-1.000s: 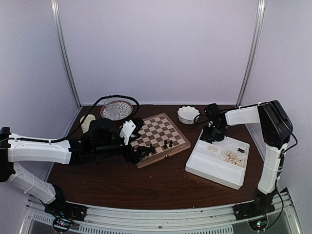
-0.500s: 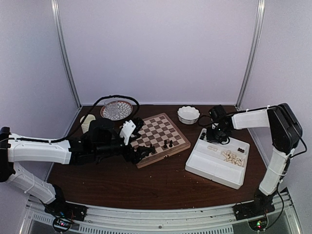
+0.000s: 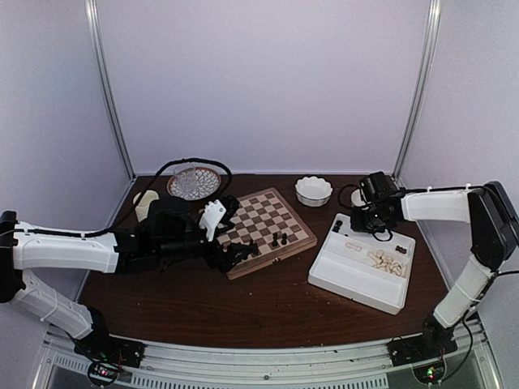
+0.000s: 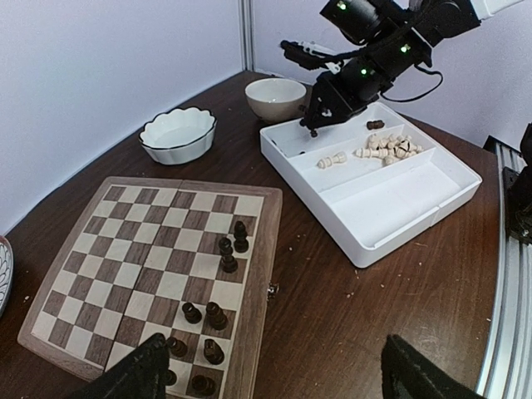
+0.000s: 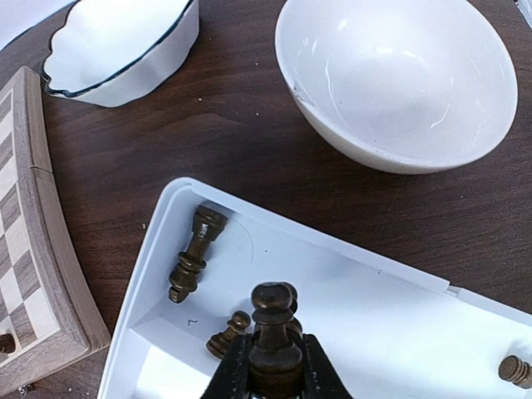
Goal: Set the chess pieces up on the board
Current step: Pick up the chess pile from the storage box, then pass from the right arm to the left
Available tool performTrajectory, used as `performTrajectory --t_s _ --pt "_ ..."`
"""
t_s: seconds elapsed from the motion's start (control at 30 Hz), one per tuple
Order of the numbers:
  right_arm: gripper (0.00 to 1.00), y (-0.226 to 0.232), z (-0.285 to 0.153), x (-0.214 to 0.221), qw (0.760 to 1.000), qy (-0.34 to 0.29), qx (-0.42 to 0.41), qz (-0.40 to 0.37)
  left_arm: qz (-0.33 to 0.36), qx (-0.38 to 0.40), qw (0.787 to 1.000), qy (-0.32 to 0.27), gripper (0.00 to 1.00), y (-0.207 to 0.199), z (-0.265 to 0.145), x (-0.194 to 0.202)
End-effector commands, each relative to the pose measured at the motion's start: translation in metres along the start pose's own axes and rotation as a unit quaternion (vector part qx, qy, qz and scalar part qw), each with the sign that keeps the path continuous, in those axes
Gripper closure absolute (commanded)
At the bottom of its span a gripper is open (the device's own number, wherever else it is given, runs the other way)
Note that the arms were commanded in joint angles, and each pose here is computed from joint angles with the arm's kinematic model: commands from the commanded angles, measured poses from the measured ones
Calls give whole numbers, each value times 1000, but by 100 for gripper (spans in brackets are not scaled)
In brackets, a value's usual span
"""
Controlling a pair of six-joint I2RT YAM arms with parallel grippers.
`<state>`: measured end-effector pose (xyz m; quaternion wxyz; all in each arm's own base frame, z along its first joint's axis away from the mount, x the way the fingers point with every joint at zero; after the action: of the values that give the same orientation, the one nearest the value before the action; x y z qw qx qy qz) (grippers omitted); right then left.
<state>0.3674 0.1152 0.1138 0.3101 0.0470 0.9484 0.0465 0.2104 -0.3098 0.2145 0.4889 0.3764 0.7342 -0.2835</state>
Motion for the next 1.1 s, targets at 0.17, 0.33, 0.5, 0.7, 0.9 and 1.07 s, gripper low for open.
performTrajectory --t_s 0.17,0.33,0.5,0.7,0.9,1.07 --pt "91 14 -34 -14 992 -85 -94 -15 -4 15 999 -34 12 -5 -1 -13" --pt "92 35 -52 -12 976 -103 -192 -8 1 29 999 -38 12 -9 1 -13" --pt "92 70 -77 -5 939 -125 -321 -2 2 33 998 -52 16 -12 5 -13" --pt "93 123 -112 15 890 -141 -433 -37 5 46 997 -62 22 -19 14 -10" --pt "94 159 -148 33 846 -161 -504 -68 19 47 995 -81 27 -24 23 -3" --pt "94 177 -170 46 821 -167 -538 -87 62 37 991 -114 27 -30 21 2"
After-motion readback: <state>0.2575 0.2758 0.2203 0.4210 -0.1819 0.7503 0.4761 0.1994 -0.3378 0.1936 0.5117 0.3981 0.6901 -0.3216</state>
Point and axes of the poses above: each gripper's point midway between its finger pads, its own z axis out along the fingers, its own y axis along the line the jaws close on, x = y × z, the point moved 5 cm from there along -z, back along the fingers, and after that the axes turned 3 degrees about -z, right-handed, at the moved point
